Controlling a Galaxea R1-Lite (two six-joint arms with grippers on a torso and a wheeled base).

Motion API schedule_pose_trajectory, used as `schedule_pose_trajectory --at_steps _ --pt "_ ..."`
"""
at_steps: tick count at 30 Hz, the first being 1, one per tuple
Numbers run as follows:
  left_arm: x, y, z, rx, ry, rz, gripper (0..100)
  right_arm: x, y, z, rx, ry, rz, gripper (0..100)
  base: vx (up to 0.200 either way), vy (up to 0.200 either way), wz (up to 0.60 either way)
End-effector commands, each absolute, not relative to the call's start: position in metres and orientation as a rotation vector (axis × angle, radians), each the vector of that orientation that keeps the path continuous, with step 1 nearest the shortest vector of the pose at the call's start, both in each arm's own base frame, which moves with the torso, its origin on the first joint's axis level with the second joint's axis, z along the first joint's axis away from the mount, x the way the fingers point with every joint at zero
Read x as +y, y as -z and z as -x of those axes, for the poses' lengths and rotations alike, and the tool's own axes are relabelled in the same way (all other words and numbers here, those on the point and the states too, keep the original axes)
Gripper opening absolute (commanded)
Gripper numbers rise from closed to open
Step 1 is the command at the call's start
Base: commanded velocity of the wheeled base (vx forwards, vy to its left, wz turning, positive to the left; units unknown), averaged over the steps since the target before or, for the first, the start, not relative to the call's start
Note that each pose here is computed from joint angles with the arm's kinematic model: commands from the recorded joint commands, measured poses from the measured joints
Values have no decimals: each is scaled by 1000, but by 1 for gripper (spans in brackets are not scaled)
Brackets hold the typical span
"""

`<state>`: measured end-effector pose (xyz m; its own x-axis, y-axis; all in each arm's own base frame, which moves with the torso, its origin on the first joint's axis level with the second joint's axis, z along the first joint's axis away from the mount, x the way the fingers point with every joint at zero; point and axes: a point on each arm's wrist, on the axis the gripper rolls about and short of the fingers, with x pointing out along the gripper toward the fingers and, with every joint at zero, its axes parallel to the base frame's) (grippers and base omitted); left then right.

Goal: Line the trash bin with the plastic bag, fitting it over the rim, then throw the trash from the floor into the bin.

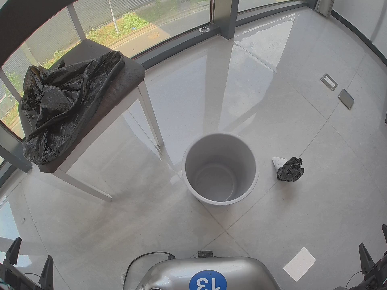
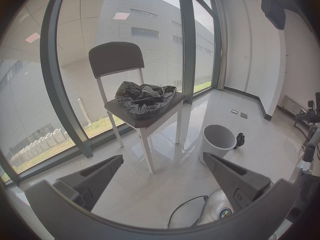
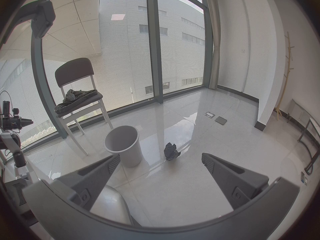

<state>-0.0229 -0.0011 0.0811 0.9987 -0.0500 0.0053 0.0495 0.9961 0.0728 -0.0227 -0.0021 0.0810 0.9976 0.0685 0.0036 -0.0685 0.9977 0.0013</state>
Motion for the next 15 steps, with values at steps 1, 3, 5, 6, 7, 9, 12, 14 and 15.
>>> schedule_pose_trajectory --at_steps 1,3,5,6,7,9,12,14,15 --pt "-1 -76 23 -9 53 -63 100 -2 -76 23 -3 -69 -2 100 0 0 0" --pt "-1 -77 23 -13 55 -68 100 -2 -76 23 -3 -69 -2 100 0 0 0" --pt "-1 -97 27 -104 54 -48 100 -2 -76 23 -3 -69 -2 100 0 0 0" --pt "-1 -132 35 -211 83 -15 100 -2 -76 23 -3 -71 -2 100 0 0 0" --pt "0 -172 34 -234 129 53 100 -2 -76 23 -3 -71 -2 100 0 0 0" --pt "0 -213 4 -105 132 193 100 -2 -76 23 -3 -71 -2 100 0 0 0" --pt "0 -222 -15 34 25 237 100 -2 -76 23 -3 -71 -2 100 0 0 0" --pt "0 -217 -19 140 11 222 100 -2 -76 23 -3 -71 -2 100 0 0 0" --pt "0 -218 -20 167 5 217 100 -2 -76 23 -3 -71 -2 100 0 0 0"
